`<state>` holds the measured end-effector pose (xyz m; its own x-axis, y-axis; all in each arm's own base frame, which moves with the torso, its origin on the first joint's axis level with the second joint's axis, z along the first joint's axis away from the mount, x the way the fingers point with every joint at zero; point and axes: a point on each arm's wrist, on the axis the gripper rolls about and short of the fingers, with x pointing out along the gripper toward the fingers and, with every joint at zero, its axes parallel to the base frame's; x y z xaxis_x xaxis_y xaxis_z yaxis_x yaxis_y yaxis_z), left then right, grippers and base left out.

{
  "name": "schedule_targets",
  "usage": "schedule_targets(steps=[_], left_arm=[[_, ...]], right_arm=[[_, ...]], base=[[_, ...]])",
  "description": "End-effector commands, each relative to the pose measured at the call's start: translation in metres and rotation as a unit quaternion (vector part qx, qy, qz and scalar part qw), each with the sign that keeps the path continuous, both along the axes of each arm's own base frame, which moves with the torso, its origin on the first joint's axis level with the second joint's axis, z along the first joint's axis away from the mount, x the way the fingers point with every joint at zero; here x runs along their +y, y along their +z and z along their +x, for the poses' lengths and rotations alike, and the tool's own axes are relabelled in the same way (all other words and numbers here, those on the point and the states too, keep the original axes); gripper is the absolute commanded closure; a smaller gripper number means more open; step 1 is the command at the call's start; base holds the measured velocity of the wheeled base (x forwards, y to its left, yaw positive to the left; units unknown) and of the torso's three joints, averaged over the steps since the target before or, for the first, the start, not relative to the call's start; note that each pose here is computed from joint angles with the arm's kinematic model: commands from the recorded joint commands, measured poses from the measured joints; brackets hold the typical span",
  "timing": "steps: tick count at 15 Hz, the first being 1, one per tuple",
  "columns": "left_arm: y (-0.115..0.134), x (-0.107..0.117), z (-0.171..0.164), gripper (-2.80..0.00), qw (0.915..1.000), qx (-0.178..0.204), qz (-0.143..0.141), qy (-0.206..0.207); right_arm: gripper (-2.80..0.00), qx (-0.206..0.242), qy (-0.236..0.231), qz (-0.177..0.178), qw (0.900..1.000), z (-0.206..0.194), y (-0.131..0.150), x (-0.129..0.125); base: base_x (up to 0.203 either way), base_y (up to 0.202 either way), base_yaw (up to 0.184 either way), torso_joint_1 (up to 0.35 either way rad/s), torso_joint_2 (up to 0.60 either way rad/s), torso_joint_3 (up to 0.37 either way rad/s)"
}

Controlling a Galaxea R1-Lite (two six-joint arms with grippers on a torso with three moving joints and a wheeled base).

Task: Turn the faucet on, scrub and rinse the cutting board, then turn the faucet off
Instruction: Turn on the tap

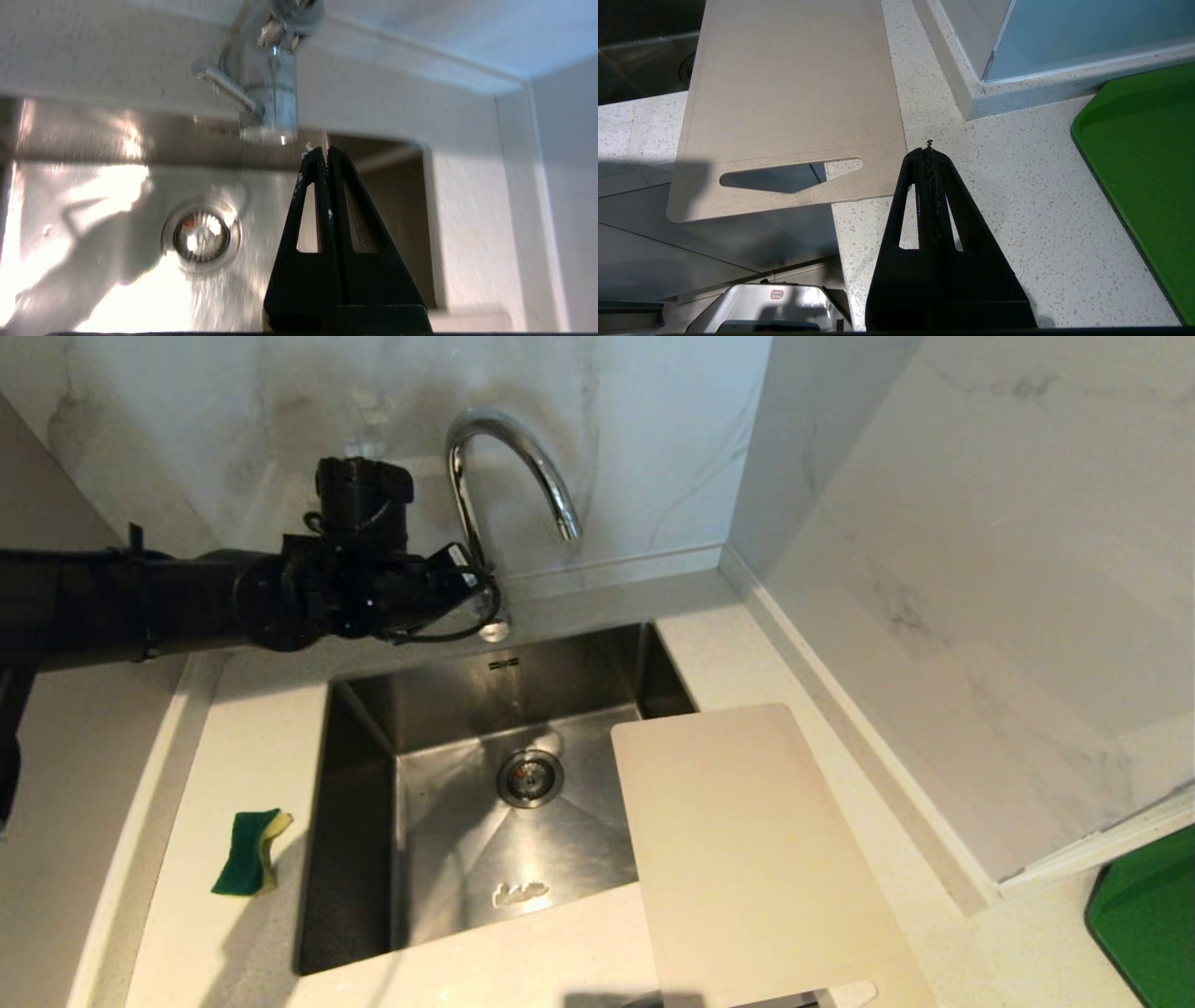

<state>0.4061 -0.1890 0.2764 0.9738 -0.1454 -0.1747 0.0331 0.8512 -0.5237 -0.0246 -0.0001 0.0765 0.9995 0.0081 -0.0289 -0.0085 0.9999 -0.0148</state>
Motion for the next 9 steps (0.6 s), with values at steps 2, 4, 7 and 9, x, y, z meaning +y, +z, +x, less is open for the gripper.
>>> schedule_targets(steps=[2, 4, 7, 9], left_arm=[[-0.016, -0.014, 0.012, -2.8, 0.9992, -0.024, 0.013, 0.03], [-0.013, -0.016, 0.009, -2.8, 0.9986, -0.031, 0.016, 0.039], [-0.013, -0.023, 0.006, -2.8, 0.9983, -0.032, 0.006, 0.049], [-0.012, -0.025, 0.005, -2.8, 0.9961, -0.04, -0.021, 0.076]], right_arm=[[0.0, 0.0, 0.001, 0.0, 1.0, 0.0, 0.0, 0.0], [0.0, 0.0, 0.001, 0.0, 1.0, 0.0, 0.0, 0.0], [0.0, -0.001, 0.001, 0.0, 1.0, 0.0, 0.0, 0.0], [0.0, 0.0, 0.001, 0.0, 1.0, 0.0, 0.0, 0.0]], base=[[0.0, 0.0, 0.0, 0.0, 0.0, 0.0], [0.0, 0.0, 0.0, 0.0, 0.0, 0.0], [0.0, 0.0, 0.0, 0.0, 0.0, 0.0], [0.0, 0.0, 0.0, 0.0, 0.0, 0.0]])
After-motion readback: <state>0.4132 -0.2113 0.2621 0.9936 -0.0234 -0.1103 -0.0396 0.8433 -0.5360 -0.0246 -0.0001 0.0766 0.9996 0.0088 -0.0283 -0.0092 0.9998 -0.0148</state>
